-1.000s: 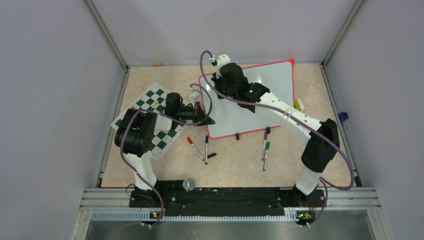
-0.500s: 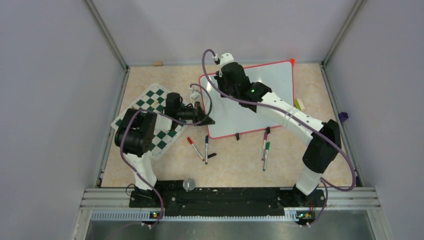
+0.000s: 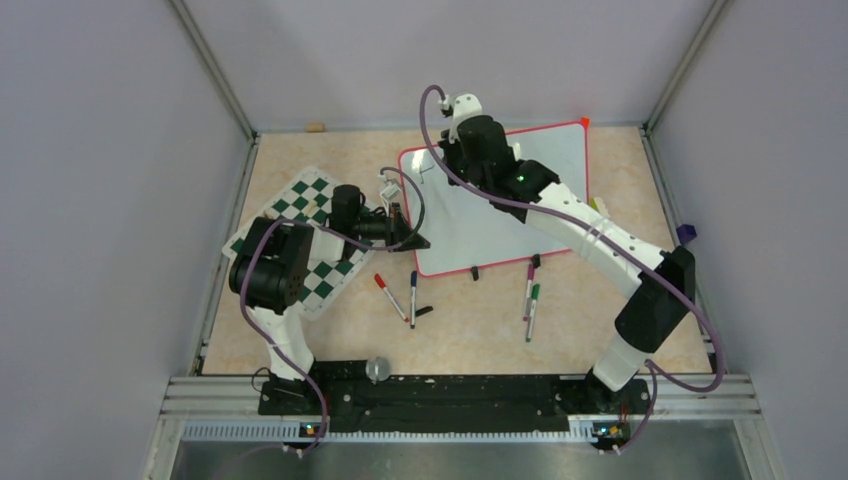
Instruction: Write a sentence on the whiteboard
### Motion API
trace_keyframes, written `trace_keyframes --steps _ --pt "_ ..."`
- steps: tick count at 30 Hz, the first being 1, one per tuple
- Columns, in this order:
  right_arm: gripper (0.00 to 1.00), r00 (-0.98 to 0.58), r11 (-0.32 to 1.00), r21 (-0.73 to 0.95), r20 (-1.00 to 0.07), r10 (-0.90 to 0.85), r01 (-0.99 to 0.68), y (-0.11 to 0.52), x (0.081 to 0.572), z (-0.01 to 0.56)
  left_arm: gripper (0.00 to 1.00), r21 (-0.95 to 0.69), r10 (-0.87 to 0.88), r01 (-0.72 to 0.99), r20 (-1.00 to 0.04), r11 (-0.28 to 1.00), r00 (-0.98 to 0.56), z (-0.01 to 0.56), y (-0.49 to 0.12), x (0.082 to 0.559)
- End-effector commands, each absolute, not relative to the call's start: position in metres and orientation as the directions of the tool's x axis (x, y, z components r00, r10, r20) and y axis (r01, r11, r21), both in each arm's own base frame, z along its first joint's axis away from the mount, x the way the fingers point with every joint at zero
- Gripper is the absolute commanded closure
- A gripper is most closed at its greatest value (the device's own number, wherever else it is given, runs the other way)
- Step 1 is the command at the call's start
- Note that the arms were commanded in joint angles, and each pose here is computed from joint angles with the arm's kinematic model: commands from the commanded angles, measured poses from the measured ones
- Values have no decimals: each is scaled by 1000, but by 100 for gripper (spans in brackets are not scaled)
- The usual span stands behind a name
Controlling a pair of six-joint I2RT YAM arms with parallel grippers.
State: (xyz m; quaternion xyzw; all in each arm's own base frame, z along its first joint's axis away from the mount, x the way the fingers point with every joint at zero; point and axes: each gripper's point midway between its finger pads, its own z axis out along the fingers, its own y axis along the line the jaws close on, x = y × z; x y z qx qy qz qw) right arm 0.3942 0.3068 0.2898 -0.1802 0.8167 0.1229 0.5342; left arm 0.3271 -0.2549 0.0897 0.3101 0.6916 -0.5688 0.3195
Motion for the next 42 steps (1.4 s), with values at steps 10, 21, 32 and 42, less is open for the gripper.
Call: trace_keyframes --steps 10,21,32,42 --pt "100 -300 898 45 -949 -99 -438 317 410 324 100 -559 118 819 -811 134 -573 74 -257 311" --pt "100 -329 903 34 -937 -121 -429 318 415 307 100 -558 119 819 -811 135 -573 74 -257 312" --pt "100 -378 907 26 -914 -149 -421 312 410 280 100 -555 119 821 -813 135 -569 74 -257 312" --pt "100 -414 906 29 -896 -164 -423 298 390 265 100 -561 127 817 -808 134 -576 73 -257 311"
